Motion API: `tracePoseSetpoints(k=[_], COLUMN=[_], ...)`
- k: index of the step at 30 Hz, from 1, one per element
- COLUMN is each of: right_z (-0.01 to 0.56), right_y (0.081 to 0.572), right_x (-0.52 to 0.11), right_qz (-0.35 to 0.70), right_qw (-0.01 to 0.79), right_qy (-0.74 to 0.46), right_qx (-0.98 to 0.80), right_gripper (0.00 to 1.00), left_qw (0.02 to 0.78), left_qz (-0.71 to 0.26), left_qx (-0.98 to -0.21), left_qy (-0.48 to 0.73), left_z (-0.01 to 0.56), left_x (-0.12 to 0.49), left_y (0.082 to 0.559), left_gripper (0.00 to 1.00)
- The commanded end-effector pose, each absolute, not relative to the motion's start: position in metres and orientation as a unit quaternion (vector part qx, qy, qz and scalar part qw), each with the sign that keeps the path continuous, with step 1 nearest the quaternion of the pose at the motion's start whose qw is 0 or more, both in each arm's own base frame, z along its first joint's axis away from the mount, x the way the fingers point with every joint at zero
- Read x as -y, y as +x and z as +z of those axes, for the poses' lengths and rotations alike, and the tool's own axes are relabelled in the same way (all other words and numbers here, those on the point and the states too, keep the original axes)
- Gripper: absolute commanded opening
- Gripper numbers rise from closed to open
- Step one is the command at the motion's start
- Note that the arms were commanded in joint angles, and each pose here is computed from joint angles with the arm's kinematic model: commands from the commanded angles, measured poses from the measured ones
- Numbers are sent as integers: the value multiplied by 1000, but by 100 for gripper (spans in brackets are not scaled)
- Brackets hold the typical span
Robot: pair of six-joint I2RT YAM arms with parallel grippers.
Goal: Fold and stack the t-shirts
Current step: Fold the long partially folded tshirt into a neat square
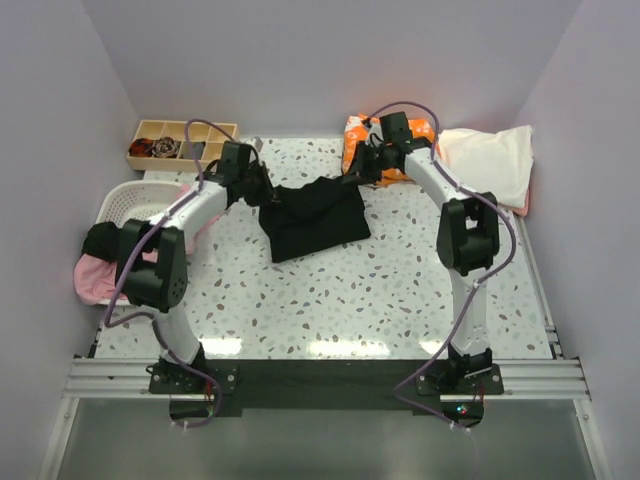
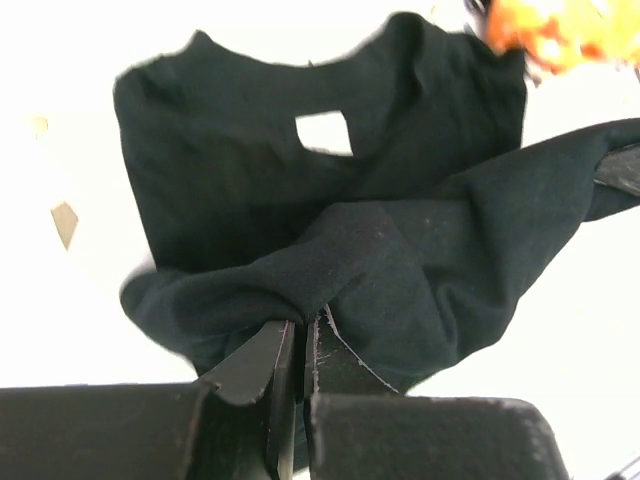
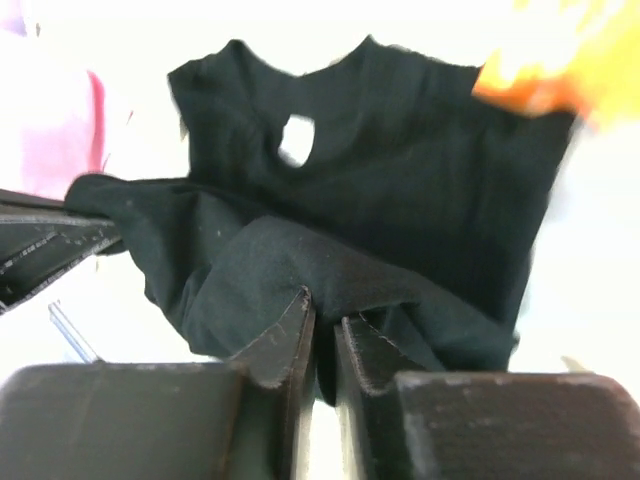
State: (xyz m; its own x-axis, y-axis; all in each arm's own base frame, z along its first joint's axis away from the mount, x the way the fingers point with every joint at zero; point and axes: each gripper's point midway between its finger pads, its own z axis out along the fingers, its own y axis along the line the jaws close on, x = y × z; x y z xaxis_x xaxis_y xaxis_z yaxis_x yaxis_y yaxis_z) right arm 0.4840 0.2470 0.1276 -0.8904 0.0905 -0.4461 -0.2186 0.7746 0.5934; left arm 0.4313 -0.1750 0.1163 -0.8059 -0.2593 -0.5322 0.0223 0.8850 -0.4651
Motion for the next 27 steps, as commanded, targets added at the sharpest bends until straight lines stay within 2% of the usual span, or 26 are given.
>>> tracePoseSetpoints(k=[1,2,3,4,5,8,9,12,16,18,23,27], right_z=[101,87,79,85,94,109,131,163,173,167,157,142], right_y=[524,531,539,556,561,570,564,557,532,515,482,460], right_x=[-241,-241,-232,-231,-227,-205,-199,-180,-183,-194,-222,-250], right_qz=[352,359,361,370,373,323,312,271,283,314,346,360], right_qw=[225,222,231,267,285,342,366,407,381,353,312,282], right_qy=[-19,-11,2,1,-3,-25,-34,-54,-66,-68,-88,-105], right_qx=[-908,-906,-903,-890,-883,-882,-876,-871,-878,-879,-881,-883], right_gripper=[34,41,46,51,55,59,60,66,68,68,67,62], left_qw=[324,323,318,321,328,372,392,422,442,445,393,326], left_qz=[-277,-286,-291,-296,-298,-276,-269,-231,-220,-254,-359,-390], left_qx=[-903,-900,-900,-897,-893,-882,-876,-873,-867,-857,-846,-858], left_qy=[-58,-58,-68,-72,-73,-85,-78,-74,-73,-51,26,73], left_z=[106,103,90,89,89,101,117,143,171,186,195,164], left_x=[177,179,177,171,169,153,149,133,127,140,192,231], left_y=[475,481,489,496,501,512,514,513,505,497,463,437], left_gripper=[10,16,30,38,42,54,58,59,59,59,58,57])
